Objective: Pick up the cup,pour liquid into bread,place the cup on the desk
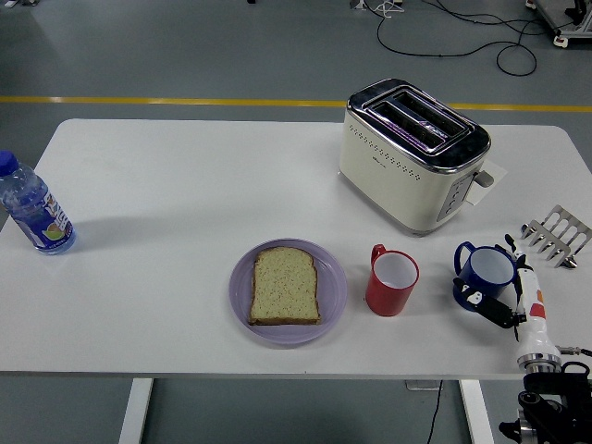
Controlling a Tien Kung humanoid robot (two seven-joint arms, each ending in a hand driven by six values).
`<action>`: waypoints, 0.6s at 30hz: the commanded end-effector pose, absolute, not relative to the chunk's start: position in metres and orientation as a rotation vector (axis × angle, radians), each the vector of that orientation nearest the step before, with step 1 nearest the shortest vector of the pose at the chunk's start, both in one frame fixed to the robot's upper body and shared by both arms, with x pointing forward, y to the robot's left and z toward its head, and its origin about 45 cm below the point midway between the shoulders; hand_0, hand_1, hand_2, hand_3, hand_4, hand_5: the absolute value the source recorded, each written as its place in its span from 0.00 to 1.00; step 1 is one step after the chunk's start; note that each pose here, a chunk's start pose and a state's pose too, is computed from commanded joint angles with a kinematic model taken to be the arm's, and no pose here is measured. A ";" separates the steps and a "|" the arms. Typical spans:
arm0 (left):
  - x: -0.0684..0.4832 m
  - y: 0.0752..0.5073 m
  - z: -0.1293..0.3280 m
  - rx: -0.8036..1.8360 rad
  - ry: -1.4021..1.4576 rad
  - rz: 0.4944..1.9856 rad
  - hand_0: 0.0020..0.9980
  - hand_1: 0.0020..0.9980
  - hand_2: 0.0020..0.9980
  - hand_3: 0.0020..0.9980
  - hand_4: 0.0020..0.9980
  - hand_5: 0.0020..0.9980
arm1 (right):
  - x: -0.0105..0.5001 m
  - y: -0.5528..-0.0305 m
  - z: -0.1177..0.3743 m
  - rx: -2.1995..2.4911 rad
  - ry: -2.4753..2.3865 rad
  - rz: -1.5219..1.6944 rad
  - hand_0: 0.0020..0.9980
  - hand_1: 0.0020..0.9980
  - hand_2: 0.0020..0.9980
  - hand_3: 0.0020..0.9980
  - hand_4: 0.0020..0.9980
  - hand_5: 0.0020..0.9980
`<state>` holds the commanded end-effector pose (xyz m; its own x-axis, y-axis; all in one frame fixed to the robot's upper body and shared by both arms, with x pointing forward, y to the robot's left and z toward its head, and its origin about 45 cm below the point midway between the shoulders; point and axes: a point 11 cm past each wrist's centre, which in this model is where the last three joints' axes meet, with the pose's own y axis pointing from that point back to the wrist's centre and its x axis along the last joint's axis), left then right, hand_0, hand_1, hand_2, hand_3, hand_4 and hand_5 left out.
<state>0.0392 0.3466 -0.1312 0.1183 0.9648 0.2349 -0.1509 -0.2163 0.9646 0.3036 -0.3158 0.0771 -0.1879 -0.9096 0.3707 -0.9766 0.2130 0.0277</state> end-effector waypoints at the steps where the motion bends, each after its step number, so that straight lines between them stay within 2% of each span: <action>1: 0.039 0.347 -0.131 1.330 0.890 1.331 0.65 0.61 0.59 0.53 0.30 0.75 | 0.304 -0.315 0.078 1.773 -2.184 0.314 0.93 0.79 0.94 1.00 0.96 0.08; 18: 0.039 0.346 -0.131 1.333 0.887 1.326 0.65 0.61 0.59 0.53 0.30 0.75 | 0.299 -0.314 0.108 1.813 -2.228 0.389 0.95 0.82 0.96 1.00 0.97 0.08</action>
<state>0.0387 0.3462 -0.1313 0.1247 0.9639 0.2353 -0.1508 -0.2160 0.9647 0.2990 -0.3143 0.1078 -0.2002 -0.9150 0.3503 -0.9796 0.1939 -0.0532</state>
